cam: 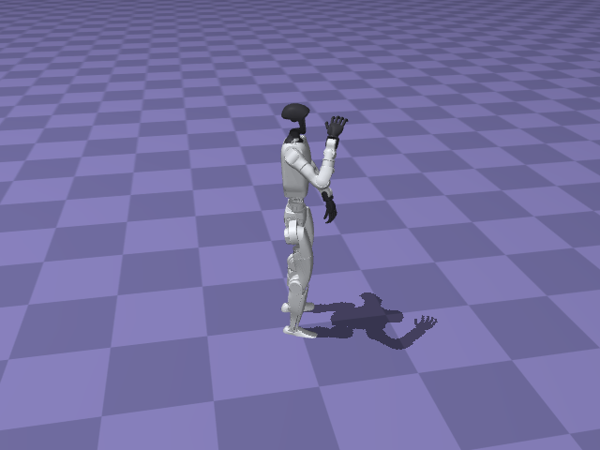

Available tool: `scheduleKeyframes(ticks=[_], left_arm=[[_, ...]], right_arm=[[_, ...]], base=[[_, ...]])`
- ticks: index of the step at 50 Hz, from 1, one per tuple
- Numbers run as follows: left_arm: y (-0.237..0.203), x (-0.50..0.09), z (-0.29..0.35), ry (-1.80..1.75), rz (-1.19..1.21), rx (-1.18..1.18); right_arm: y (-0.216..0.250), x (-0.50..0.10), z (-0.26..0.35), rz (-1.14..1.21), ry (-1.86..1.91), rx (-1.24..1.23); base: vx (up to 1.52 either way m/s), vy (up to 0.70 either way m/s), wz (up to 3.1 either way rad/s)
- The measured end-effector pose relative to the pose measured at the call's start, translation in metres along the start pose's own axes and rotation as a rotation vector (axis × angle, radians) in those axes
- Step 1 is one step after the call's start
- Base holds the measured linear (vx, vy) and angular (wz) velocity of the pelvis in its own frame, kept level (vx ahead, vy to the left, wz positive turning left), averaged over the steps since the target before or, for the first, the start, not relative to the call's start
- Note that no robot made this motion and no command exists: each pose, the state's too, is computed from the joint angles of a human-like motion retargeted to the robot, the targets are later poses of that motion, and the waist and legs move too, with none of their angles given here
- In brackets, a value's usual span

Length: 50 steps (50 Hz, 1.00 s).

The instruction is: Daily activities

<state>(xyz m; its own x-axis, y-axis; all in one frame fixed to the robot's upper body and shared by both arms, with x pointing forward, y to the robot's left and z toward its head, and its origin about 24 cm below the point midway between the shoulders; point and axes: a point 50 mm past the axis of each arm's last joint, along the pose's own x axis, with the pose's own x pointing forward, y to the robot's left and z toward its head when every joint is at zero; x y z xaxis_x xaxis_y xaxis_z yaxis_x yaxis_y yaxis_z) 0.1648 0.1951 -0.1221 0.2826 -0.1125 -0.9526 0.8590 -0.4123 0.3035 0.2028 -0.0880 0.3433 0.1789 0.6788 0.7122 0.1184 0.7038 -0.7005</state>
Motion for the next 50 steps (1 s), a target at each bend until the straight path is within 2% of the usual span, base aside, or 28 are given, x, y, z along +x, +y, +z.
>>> scheduleKeyframes(ticks=[5, 9, 16, 20, 22, 25, 27, 31, 35, 39, 42, 45, 50], left_arm=[[-0.001, 0.003, 0.001, 0.009, -0.012, -0.005], [0.002, 0.004, 0.001, 0.008, 0.02, -0.047], [0.009, 0.004, 0.005, -0.004, 0.114, -0.064], [0.012, 0.006, 0.012, -0.016, 0.137, 0.025], [0.012, 0.007, 0.015, -0.026, 0.13, 0.071], [0.012, 0.006, 0.018, -0.043, 0.117, 0.111], [0.011, 0.005, 0.019, -0.053, 0.106, 0.105], [0.013, 0.002, 0.017, -0.071, 0.102, 0.064], [0.019, -0.001, 0.014, -0.077, 0.131, 0.037], [0.036, -0.005, 0.007, -0.057, 0.204, 0.049], [0.058, -0.009, 0.003, -0.041, 0.297, 0.057], [0.081, -0.016, 0.003, -0.042, 0.397, 0.061], [0.104, -0.027, 0.01, -0.077, 0.515, 0.076]], right_arm=[[0.001, 0.016, -0.006, -0.009, 0.003, -0.074], [0.033, -0.004, -0.033, 0.106, 0.153, -0.007], [0.137, -0.127, -0.084, 0.5, 0.687, 0.265], [0.189, -0.205, -0.084, 0.789, 0.945, 0.363], [0.201, -0.225, -0.084, 0.903, 0.995, 0.362], [0.198, -0.224, -0.096, 0.974, 0.987, 0.3], [0.182, -0.2, -0.108, 0.929, 0.931, 0.228], [0.133, -0.125, -0.118, 0.705, 0.734, 0.063], [0.077, -0.049, -0.098, 0.411, 0.485, -0.099], [0.05, -0.012, -0.071, 0.242, 0.306, -0.169], [0.054, -0.01, -0.061, 0.244, 0.256, -0.147], [0.078, -0.03, -0.063, 0.344, 0.293, -0.054], [0.144, -0.108, -0.081, 0.646, 0.551, 0.199]], base=[[0.0, 0.0, 0.0], [0.0, 0.0, 0.0], [0.0, 0.0, 0.0], [0.0, 0.0, 0.0], [0.0, 0.0, 0.0], [0.0, 0.0, 0.0], [-0.01, 0.0, -0.18], [-0.01, 0.0, -0.09], [0.0, 0.0, 0.0], [0.0, 0.0, 0.0], [0.0, 0.0, 0.0], [0.0, 0.0, 0.0], [0.0, 0.0, 0.0]])
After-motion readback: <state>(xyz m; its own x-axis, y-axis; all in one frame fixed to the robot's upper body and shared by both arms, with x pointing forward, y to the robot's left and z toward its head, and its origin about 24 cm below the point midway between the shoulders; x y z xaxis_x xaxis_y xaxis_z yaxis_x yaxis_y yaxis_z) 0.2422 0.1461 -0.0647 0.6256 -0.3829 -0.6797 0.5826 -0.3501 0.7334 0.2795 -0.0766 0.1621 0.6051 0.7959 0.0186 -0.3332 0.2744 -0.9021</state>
